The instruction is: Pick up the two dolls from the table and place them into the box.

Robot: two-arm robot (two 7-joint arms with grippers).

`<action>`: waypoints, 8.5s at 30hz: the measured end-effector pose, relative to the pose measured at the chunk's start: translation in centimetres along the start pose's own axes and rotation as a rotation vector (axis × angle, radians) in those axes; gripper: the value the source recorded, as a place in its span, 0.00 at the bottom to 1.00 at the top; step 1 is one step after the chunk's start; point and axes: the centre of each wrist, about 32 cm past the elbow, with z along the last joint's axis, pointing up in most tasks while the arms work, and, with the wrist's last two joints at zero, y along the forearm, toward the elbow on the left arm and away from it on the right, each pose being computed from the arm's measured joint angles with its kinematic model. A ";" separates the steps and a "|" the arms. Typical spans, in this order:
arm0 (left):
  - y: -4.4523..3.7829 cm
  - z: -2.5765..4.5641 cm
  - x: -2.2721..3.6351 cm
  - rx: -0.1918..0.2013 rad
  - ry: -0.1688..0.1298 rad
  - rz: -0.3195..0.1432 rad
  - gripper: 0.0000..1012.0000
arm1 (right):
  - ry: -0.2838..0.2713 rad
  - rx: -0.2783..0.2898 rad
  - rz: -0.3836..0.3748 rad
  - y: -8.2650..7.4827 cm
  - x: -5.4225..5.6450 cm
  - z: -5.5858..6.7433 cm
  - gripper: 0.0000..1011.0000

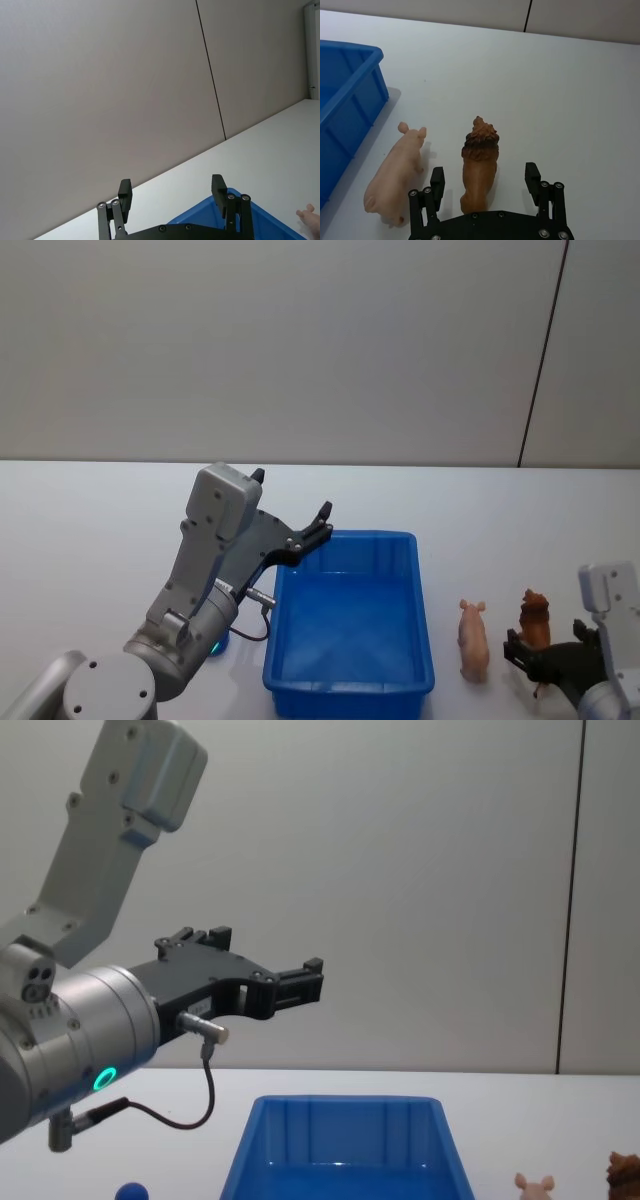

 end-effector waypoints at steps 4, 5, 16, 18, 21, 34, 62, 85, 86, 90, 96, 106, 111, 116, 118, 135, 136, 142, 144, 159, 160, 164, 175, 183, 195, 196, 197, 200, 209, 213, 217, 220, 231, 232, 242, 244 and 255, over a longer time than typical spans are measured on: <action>0.00 0.00 0.00 0.000 0.000 0.000 0.99 | 0.006 -0.013 0.003 0.2 -0.2 -0.2 0.92; 0.00 0.00 0.00 0.000 0.000 0.000 0.99 | 0.008 -0.016 0.006 0.2 -0.2 -0.2 0.89; 0.00 0.00 0.00 0.000 0.000 0.000 0.99 | 0.016 -0.029 0.022 0.4 -0.6 -0.5 0.58; 0.00 0.00 0.00 0.000 0.000 0.000 0.99 | 0.016 -0.033 0.020 0.3 -0.6 -0.5 0.53; 0.00 0.00 0.00 0.000 0.000 0.000 0.99 | 0.015 -0.035 0.013 0.3 -0.7 -0.5 0.42; 0.00 0.00 0.00 0.000 0.000 0.000 0.99 | 0.002 0.006 -0.043 -0.6 -1.0 0.8 0.33; 0.00 0.00 0.00 0.000 0.000 0.000 0.99 | -0.052 0.245 0.199 -1.3 -2.0 4.9 0.33; 0.00 0.00 0.00 0.000 0.000 0.000 0.99 | -0.126 0.249 0.516 2.4 -5.3 6.0 0.47; 0.00 0.00 0.00 0.000 0.000 0.000 0.99 | -0.128 0.247 0.520 2.5 -5.4 5.9 0.49; 0.00 0.00 0.00 0.000 0.000 0.000 0.99 | -0.135 0.237 0.538 3.1 -6.0 5.9 0.61; 0.00 0.00 0.00 0.000 0.000 0.000 0.99 | -0.142 0.231 0.537 3.6 -6.7 5.9 0.80; 0.00 0.00 0.00 0.000 0.000 0.000 0.99 | -0.143 0.235 0.460 3.6 -7.1 5.6 0.99; 0.00 0.00 0.00 0.000 0.000 0.000 0.99 | -0.140 0.240 0.399 3.1 -7.1 5.3 0.99; 0.00 0.00 0.00 0.000 0.000 0.000 0.99 | -0.133 0.241 0.325 2.5 -7.0 5.0 0.99; 0.00 0.00 0.00 0.000 0.000 0.000 0.99 | -0.130 0.239 0.305 2.3 -6.9 4.9 0.99; 0.00 0.00 0.00 0.000 0.000 0.000 0.99 | -0.088 0.168 0.086 0.1 -5.5 3.6 0.99; 0.00 0.00 0.00 0.000 0.000 0.000 0.99 | -0.084 0.158 0.076 0.0 -5.4 3.5 0.99; 0.00 0.00 0.00 0.000 0.000 0.000 0.99 | -0.068 0.119 0.055 -0.4 -5.1 2.9 0.99; 0.00 0.00 0.00 0.000 0.000 0.000 0.99 | -0.064 0.111 0.055 -0.4 -5.0 2.7 0.99; 0.00 0.00 0.00 0.000 0.000 0.000 0.99 | -0.038 0.059 0.077 -0.1 -5.4 1.2 0.99; 0.00 0.00 0.00 0.000 0.000 0.000 0.99 | -0.036 0.056 0.078 -0.1 -5.5 1.2 0.99; 0.00 0.00 0.00 0.000 0.000 0.000 0.99 | -0.031 0.041 0.081 0.1 -5.7 0.9 0.99; 0.00 0.00 0.00 0.000 0.000 0.000 0.99 | -0.011 -0.013 0.080 0.7 -6.3 0.5 0.77; 0.00 0.00 0.00 0.000 0.000 0.000 0.99 | -0.004 -0.039 0.071 0.9 -6.5 0.3 0.53; 0.00 0.00 0.00 0.000 0.000 0.000 0.99 | -0.014 -0.001 0.062 0.7 -6.8 0.6 0.38; 0.00 0.00 0.00 0.000 0.000 0.000 0.99 | -0.016 0.007 0.061 0.7 -6.8 0.7 0.38; 0.00 0.00 0.00 0.000 0.000 0.000 0.99 | -0.018 0.014 0.061 0.6 -6.8 0.7 0.38; 0.00 0.00 0.00 0.000 0.000 0.000 0.99 | -0.026 0.055 0.059 0.3 -6.8 1.2 0.38; 0.00 0.00 0.00 0.000 0.000 0.000 0.99 | -0.037 0.159 0.092 -0.4 -6.8 2.5 0.38; 0.00 0.00 0.00 0.000 0.000 0.000 0.99 | -0.037 0.196 0.131 -0.7 -6.8 3.2 0.38; 0.00 0.00 0.00 0.000 0.000 0.000 0.99 | -0.035 0.219 0.182 -0.8 -6.8 3.8 0.38; 0.00 0.00 0.00 0.000 0.000 0.000 0.99 | -0.033 0.227 0.214 -0.8 -6.9 4.1 0.38; 0.00 0.00 0.00 0.000 0.000 0.000 0.99 | -0.023 0.199 0.382 0.1 -7.7 5.1 0.53; 0.00 0.00 0.00 0.000 0.000 0.000 0.99 | -0.022 0.194 0.392 0.2 -7.8 5.1 0.56; 0.00 0.00 0.00 0.000 0.000 0.000 0.99 | -0.016 0.157 0.444 1.2 -8.6 5.2 0.87; 0.00 0.00 0.00 0.000 0.000 0.000 0.99 | -0.017 0.159 0.435 1.2 -8.7 5.2 0.92; 0.00 0.00 0.00 0.000 0.000 0.000 0.99 | -0.028 0.196 0.333 0.9 -8.3 5.0 0.99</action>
